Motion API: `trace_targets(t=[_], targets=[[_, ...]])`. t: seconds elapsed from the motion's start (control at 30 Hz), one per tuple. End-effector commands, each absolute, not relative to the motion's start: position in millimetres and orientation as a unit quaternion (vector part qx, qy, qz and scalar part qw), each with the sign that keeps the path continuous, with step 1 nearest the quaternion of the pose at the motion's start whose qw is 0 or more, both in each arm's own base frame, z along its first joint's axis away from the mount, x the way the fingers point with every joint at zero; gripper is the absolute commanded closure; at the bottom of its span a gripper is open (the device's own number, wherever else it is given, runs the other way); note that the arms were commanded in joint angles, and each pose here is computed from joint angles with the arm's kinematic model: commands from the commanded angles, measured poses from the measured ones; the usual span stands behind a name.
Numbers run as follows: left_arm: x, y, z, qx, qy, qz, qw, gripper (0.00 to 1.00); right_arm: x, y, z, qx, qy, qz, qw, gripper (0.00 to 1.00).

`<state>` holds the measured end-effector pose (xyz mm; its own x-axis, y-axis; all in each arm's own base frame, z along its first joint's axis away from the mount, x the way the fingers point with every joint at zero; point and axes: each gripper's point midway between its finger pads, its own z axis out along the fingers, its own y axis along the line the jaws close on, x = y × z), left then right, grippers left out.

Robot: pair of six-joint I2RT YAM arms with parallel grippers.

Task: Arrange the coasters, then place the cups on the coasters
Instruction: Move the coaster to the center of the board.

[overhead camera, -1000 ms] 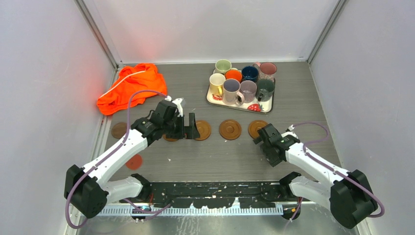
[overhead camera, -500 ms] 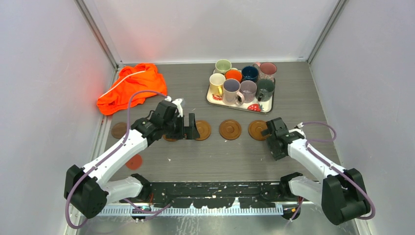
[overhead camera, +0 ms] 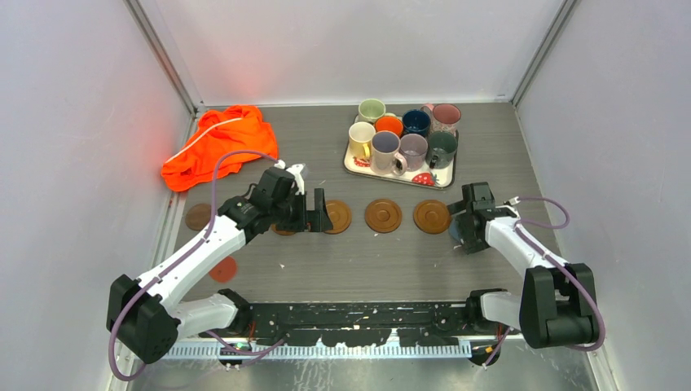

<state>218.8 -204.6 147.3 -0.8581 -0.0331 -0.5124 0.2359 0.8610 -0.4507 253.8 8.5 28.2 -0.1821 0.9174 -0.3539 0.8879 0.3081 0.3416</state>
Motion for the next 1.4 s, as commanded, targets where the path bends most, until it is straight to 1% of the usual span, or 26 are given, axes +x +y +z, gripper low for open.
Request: trace_targets(t=[0.0, 0.33, 0.6, 0.97, 1.37], targets=[[223, -204, 158, 0.057, 0.92, -0.266, 0.281, 0.0, 256, 14, 22, 0.583, 0.776, 0.039, 0.238, 0.0], [223, -205, 158, 0.056, 0.92, -0.266, 0.282, 0.0, 263, 39, 23, 0.587, 0.775, 0.088, 0.217, 0.0], [224, -204, 157, 0.055, 0.921, -0.266, 0.281, 0.0, 272, 44, 18, 0.586, 0.777, 0.089, 0.212, 0.0], [224, -205, 158, 0.056, 0.92, -0.266, 0.282, 0.0, 279, -5, 22, 0.594, 0.774, 0.033, 0.218, 0.0], [224, -204, 157, 0.055, 0.921, -0.263, 0.282, 0.0, 300, -26, 23, 0.575, 0.789, 0.015, 0.215, 0.0]])
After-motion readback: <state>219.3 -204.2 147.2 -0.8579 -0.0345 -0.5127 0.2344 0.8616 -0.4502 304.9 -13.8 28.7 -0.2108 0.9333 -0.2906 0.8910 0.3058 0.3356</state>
